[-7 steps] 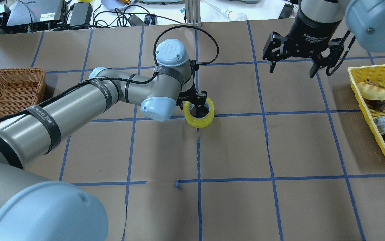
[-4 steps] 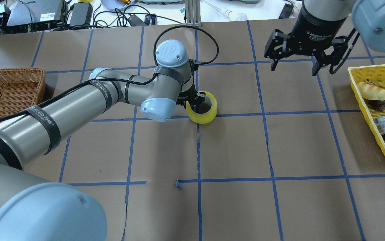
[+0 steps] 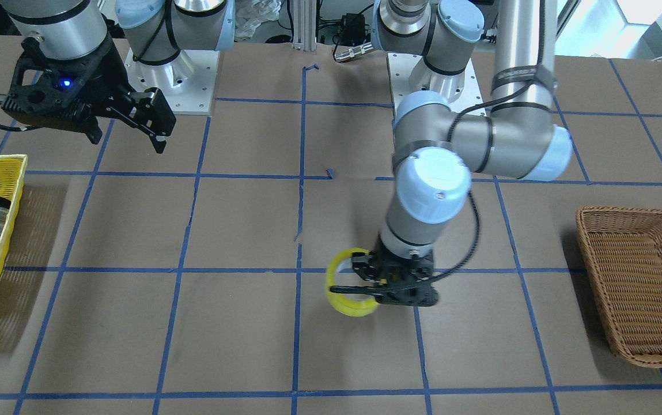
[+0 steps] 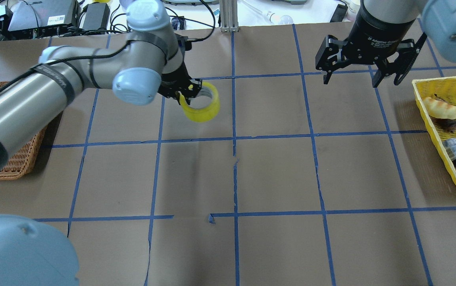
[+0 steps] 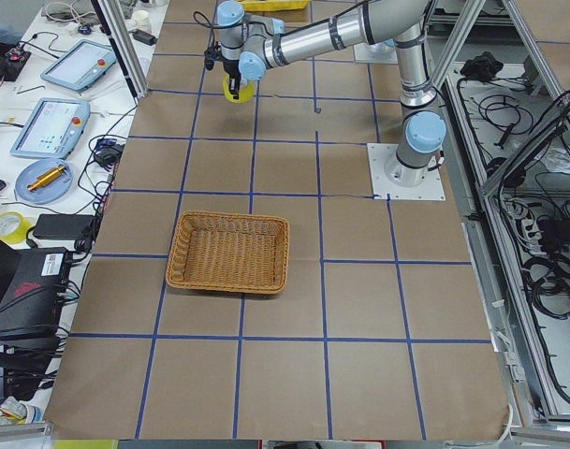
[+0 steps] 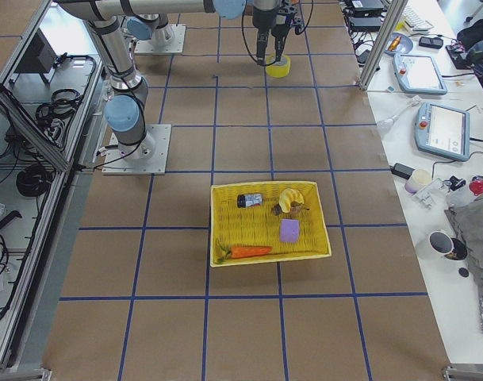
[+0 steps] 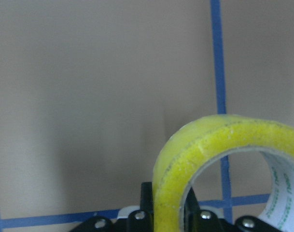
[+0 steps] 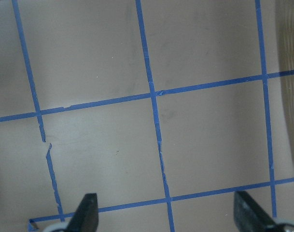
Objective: Transfer tape with both arms
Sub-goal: 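Carry the tape roll to the wicker basket and lower it inside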
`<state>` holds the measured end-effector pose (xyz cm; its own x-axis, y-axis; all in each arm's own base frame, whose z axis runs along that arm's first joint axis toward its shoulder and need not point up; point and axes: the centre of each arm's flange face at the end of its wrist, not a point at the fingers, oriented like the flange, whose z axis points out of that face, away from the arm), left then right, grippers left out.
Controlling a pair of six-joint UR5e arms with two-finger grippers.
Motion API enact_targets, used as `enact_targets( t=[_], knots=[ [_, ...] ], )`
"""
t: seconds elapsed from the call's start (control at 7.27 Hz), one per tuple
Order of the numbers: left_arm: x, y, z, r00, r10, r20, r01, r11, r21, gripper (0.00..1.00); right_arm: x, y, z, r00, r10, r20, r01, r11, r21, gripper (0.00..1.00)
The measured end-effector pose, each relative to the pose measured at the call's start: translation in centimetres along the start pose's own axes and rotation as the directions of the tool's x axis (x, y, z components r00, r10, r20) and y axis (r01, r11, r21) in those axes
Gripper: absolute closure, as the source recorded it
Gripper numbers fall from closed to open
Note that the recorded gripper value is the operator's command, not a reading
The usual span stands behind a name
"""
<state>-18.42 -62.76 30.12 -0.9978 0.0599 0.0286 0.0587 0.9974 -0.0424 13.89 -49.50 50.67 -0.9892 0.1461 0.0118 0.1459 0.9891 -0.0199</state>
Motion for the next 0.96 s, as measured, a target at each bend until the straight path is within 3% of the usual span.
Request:
enact_targets(
  t=[0.41, 0.69, 0.96],
  knots=[
    [-21.2, -0.8, -4.2, 0.996, 0.092, 0.018, -0.092, 0.996, 0.015, 1.0, -0.1, 0.3, 0.1, 0.999, -0.048, 0.021, 0.048, 0.999, -0.015, 0.0],
    [-34.8, 1.8, -4.0, 0.983, 0.183, 0.017, -0.183, 0.983, 0.002, 1.0, -0.2, 0.5, 0.5, 0.988, -0.142, 0.052, 0.145, 0.988, -0.049, 0.0],
    [-45.6, 5.6, -2.9, 0.966, 0.256, 0.02, -0.256, 0.967, 0.001, 1.0, 0.2, 0.5, 0.6, 0.987, -0.152, 0.052, 0.155, 0.986, -0.061, 0.0]
  ],
)
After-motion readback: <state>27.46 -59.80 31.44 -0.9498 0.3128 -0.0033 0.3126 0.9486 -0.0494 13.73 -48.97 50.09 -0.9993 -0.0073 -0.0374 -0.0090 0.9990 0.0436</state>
